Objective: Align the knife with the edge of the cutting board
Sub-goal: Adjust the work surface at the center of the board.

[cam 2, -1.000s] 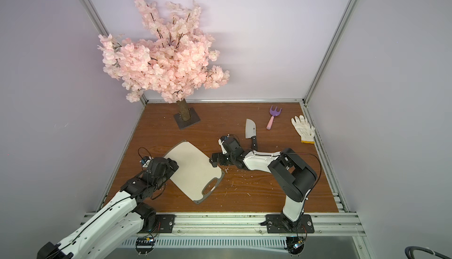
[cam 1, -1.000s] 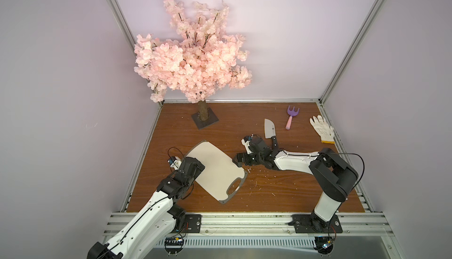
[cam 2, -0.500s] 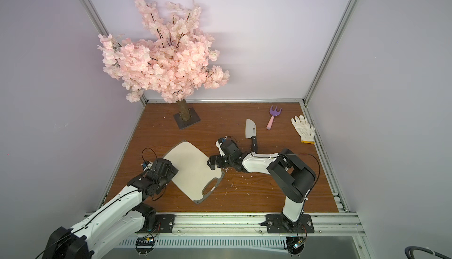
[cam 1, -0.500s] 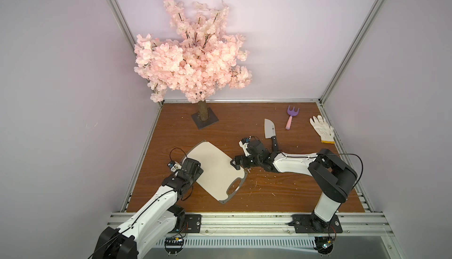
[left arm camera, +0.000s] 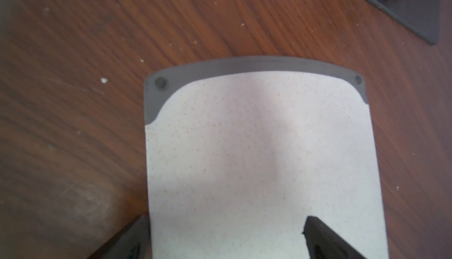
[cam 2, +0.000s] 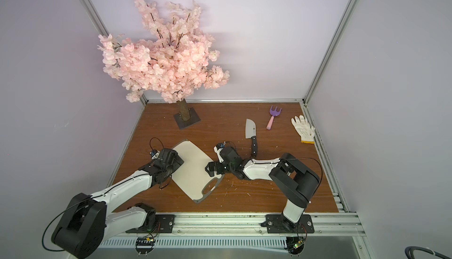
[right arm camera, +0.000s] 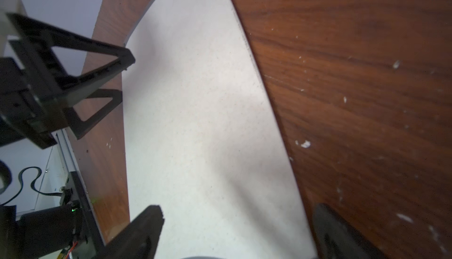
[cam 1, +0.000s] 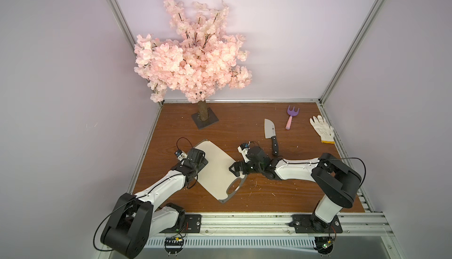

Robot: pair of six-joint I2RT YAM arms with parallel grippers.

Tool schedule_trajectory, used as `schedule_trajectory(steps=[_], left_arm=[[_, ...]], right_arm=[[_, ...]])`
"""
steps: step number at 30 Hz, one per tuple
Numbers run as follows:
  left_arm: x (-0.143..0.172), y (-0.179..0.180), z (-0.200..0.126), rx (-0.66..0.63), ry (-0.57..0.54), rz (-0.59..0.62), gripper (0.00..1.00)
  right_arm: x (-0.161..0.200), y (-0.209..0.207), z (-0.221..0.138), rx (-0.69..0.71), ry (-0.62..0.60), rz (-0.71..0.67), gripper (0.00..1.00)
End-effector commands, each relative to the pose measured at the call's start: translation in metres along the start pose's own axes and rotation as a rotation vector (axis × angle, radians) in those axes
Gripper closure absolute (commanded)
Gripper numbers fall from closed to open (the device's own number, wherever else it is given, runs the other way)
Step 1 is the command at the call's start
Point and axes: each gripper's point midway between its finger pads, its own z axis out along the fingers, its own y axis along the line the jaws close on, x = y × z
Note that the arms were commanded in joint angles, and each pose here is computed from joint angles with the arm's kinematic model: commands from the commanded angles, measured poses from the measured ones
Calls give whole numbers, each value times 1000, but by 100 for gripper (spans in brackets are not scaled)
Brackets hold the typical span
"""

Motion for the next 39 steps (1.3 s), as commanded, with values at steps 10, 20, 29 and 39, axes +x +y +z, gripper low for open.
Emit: schedule_trajectory(steps=[10, 20, 29, 39], left_arm=[[45, -22, 36, -25, 207, 182, 0], [60, -71, 35, 24, 212, 310, 0], [73, -118, 39, 108, 240, 415, 0], [92, -170, 52, 158, 277, 536, 0]], right_arm=[[40, 21, -5, -60, 13, 55, 2], [67, 42, 5, -66, 40, 33, 2], [76, 60, -4, -59, 21, 23, 1], [79, 75, -6, -147, 9, 65, 1]])
